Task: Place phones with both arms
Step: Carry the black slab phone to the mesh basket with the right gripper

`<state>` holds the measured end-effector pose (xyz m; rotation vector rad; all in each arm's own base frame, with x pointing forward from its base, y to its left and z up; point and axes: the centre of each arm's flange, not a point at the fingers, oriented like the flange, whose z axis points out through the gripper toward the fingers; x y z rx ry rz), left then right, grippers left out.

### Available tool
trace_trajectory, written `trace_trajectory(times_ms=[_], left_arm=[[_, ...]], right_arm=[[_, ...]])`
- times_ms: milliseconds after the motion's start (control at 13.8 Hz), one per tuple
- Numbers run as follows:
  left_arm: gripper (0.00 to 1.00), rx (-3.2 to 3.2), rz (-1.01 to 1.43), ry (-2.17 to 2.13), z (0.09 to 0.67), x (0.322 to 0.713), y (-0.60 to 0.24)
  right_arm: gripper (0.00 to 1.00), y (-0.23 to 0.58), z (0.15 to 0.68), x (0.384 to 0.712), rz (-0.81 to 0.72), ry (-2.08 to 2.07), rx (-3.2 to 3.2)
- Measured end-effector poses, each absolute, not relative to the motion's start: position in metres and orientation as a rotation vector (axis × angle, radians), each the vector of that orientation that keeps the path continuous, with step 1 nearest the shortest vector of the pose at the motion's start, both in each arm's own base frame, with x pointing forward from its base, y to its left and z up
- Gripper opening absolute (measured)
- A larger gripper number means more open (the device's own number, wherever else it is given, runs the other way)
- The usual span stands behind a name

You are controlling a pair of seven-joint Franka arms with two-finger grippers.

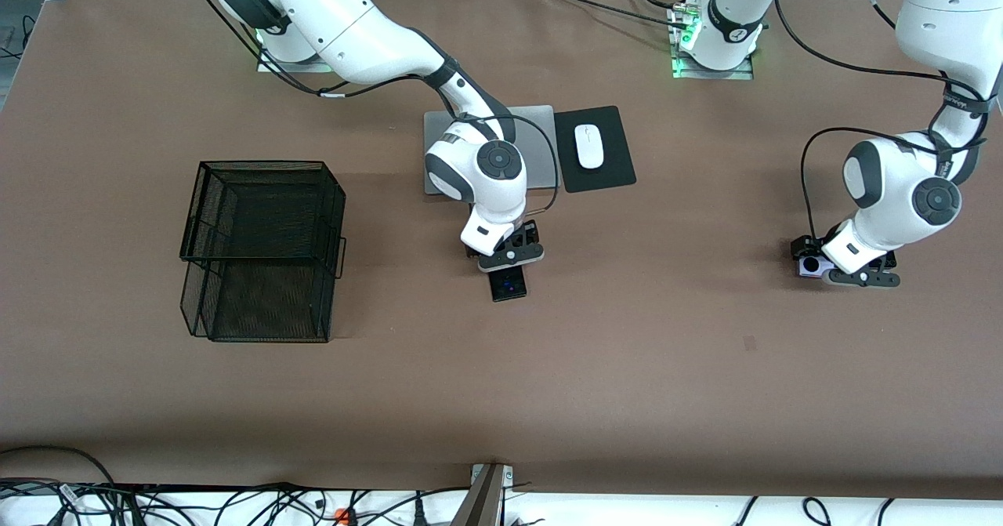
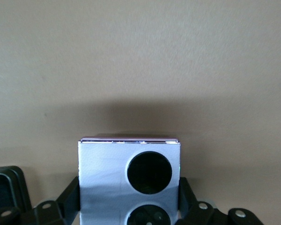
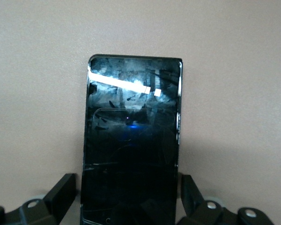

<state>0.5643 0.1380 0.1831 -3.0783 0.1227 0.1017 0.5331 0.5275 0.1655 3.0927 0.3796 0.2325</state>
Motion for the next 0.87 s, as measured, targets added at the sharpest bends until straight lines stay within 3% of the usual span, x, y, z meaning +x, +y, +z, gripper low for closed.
trace_trajectory(times_ms=[435, 580, 869], left_arm=[[0.85, -3.078, 0.111, 0.119, 0.19, 0.571, 0.14], [0.85, -3.08, 0.103, 0.12, 0.192, 0.574, 0.135], [0.85, -3.103, 0.118, 0.06, 0.204, 0.591, 0.104]], right_arm=[[0.96, 0.529, 0.165, 0.533, 0.246, 0.385, 3.101], [0.81, 0.53, 0.169, 0.534, 0.261, 0.391, 3.099], [0.81, 0.53, 0.169, 0.534, 0.267, 0.396, 3.097]])
